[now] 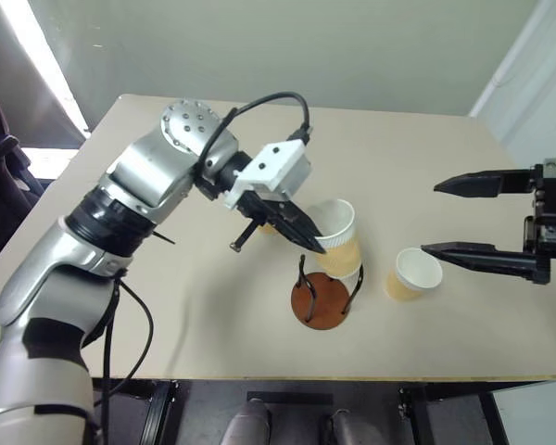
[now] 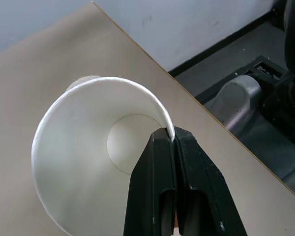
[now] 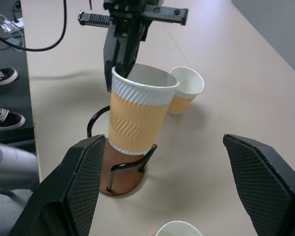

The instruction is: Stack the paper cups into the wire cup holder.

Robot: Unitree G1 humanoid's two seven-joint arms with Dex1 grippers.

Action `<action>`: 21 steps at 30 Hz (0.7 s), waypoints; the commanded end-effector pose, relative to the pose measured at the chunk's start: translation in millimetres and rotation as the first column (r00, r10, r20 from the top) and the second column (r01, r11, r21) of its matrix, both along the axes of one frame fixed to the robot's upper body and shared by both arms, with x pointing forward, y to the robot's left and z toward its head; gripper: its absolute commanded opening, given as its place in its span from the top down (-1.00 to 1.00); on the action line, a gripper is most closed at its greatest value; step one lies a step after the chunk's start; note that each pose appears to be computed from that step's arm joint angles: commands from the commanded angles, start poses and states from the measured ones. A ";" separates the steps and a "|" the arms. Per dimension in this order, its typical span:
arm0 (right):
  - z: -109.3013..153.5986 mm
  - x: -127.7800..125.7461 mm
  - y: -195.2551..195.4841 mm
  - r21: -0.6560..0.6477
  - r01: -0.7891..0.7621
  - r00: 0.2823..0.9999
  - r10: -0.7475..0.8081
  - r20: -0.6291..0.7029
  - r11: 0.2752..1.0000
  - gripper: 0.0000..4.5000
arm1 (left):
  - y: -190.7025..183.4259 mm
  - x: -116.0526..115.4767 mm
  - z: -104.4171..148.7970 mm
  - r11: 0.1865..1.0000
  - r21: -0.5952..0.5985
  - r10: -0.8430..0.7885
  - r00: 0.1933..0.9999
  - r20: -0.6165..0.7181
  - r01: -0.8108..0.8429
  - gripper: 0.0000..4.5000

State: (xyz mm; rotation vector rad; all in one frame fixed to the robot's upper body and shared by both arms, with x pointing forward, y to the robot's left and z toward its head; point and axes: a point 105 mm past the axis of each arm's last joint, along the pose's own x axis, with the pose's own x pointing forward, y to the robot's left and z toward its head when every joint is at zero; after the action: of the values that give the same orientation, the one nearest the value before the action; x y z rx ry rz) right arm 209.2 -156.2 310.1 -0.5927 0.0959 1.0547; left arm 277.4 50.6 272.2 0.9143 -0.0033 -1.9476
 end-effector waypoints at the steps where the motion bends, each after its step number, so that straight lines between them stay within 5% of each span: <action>1: 9.5 -2.4 -1.9 0.001 0.012 0.999 -0.012 0.048 1.000 -0.74 | 2.6 -7.0 0.5 0.998 0.032 -0.058 0.998 0.031 0.057 0.99; 12: 8.8 -0.5 -1.5 -0.002 0.009 0.999 -0.009 0.047 1.000 -0.74 | 1.4 -4.2 -6.2 0.998 0.048 -0.054 0.998 0.036 0.052 0.99; 15: 8.2 -0.3 -1.6 -0.004 0.010 0.999 -0.010 0.044 1.000 -0.74 | 0.3 -2.1 -5.5 0.998 0.042 -0.044 0.998 0.034 0.043 0.70; 21: 7.5 0.4 -2.2 -0.006 0.015 0.999 -0.015 0.042 1.000 -0.74 | -0.9 -3.3 -0.2 0.999 0.014 -0.045 0.999 0.021 0.045 -0.22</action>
State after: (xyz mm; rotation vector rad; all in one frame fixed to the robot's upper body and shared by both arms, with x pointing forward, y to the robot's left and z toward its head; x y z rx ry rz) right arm 209.7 -156.5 310.9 -0.5999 0.0916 1.0487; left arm 280.2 49.1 260.4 0.9492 0.0263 -1.9516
